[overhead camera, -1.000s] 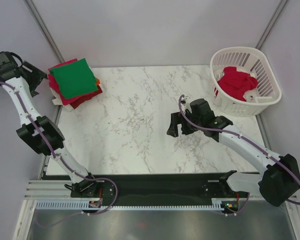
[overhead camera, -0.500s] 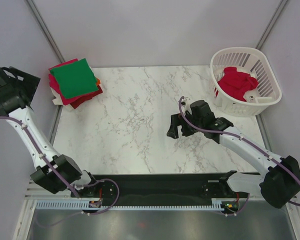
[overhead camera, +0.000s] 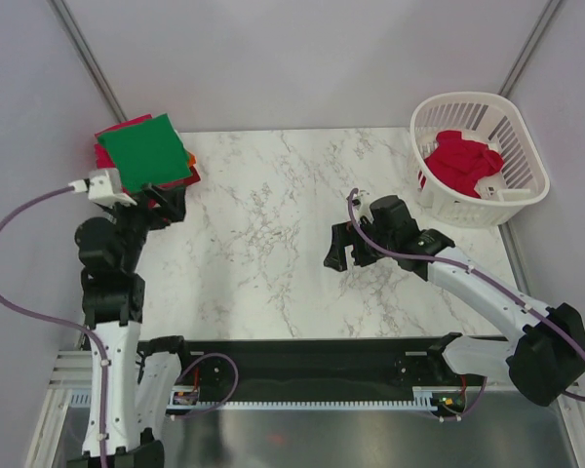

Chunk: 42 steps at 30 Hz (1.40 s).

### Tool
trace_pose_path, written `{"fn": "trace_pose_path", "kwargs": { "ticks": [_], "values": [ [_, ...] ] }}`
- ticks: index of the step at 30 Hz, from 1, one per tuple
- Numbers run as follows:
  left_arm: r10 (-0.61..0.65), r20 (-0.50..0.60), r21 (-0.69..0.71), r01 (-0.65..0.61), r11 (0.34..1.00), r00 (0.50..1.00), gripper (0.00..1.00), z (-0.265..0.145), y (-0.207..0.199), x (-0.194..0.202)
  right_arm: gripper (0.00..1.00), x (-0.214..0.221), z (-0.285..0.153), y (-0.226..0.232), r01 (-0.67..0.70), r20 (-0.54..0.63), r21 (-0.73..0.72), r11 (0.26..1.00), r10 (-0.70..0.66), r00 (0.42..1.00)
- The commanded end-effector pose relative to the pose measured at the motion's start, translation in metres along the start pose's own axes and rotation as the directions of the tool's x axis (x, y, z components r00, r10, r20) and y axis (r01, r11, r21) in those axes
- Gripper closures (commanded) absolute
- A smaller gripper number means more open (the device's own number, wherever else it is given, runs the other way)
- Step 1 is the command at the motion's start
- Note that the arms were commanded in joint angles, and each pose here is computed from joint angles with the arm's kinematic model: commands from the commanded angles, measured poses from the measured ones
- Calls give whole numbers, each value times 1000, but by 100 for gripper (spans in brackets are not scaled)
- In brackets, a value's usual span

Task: Fold and stack the t-shirts
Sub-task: Neatly place the folded tshirt to the corner

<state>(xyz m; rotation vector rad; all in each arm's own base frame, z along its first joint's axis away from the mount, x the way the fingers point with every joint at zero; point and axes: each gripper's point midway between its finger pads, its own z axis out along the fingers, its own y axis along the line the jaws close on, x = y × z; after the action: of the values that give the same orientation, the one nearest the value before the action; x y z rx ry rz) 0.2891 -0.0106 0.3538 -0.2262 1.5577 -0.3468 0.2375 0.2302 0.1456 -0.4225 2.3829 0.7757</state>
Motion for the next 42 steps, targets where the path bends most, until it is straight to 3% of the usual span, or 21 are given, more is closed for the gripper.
{"fn": "trace_pose_path", "kwargs": {
  "ticks": [1, 2, 4, 5, 9, 12, 13, 15, 17, 18, 19, 22, 24, 25, 26, 28, 31, 37, 40, 42],
  "values": [
    [324, 254, 135, -366, 921, 911, 0, -1, -25, 9, 3, -7, 1, 8, 19, 24, -33, 999, -18, 1000],
    [365, 290, 225, -434, 873, 885, 0, -8, -51, 25, 3, -7, 2, 8, 21, 23, -33, 999, -21, 1000],
    [560, 323, 186, -631, 753, 763, 0, -12, -46, 48, 3, -8, 2, 8, 21, 23, -31, 999, -21, 1000],
    [573, 316, 188, -642, 743, 756, 0, -13, -48, 57, 3, -8, 2, 7, 22, 26, -29, 999, -21, 999],
    [567, 205, 202, -601, 773, 798, 0, -6, -36, 84, 3, -12, -2, 11, 31, 42, -39, 999, -29, 999],
    [479, 62, 88, -483, 871, 875, 0, 6, -6, 105, 2, -16, -8, 14, 38, 64, -45, 998, -35, 997],
    [441, -16, 68, -439, 896, 897, 0, 12, 5, 129, 3, -16, -9, 14, 40, 67, -46, 998, -37, 997],
    [426, -69, 123, -416, 901, 902, 0, 15, 3, 154, 2, -16, -11, 15, 41, 73, -48, 998, -38, 997],
    [382, -161, 90, -372, 924, 910, 0, 22, 17, 184, 2, -15, -11, 15, 40, 70, -52, 998, -36, 997],
    [344, -133, 51, -340, 939, 930, 1, 28, 18, 180, 2, -16, -11, 16, 40, 74, -55, 998, -36, 997],
    [345, -175, -16, -353, 935, 922, 1, 29, 38, 198, 2, -19, -12, 17, 43, 83, -60, 997, -38, 996],
    [351, -151, -139, -371, 918, 924, 1, 31, 63, 203, 2, -24, -14, 18, 49, 97, -56, 997, -43, 994],
    [353, -148, -160, -375, 913, 924, 4, 32, 69, 209, 2, -24, -14, 17, 51, 107, -51, 997, -46, 993],
    [361, -148, -151, -382, 912, 921, 4, 28, 73, 220, 2, -24, -13, 16, 50, 107, -48, 998, -44, 993],
    [357, -60, -143, -362, 921, 932, 5, 32, 67, 208, 2, -24, -13, 15, 52, 108, -45, 998, -47, 993],
    [389, -50, -108, -392, 913, 920, 12, 36, 64, 216, 2, -21, -13, 15, 50, 110, -46, 998, -44, 993],
    [482, -82, 59, -479, 876, 872, 13, 50, 42, 232, 2, -17, -12, 17, 44, 112, -68, 997, -36, 993],
    [563, -96, 60, -559, 827, 821, 11, 67, 46, 235, 2, -14, -3, 12, 32, 87, -52, 998, -27, 996],
    [503, -105, -23, -508, 861, 858, 8, 74, 55, 227, 2, -14, -1, 9, 31, 84, -35, 999, -28, 996],
    [477, -94, 17, -478, 878, 874, 7, 74, 47, 228, 2, -16, -3, 7, 17, 80, -18, 1000, -16, 997]
  ]
}}
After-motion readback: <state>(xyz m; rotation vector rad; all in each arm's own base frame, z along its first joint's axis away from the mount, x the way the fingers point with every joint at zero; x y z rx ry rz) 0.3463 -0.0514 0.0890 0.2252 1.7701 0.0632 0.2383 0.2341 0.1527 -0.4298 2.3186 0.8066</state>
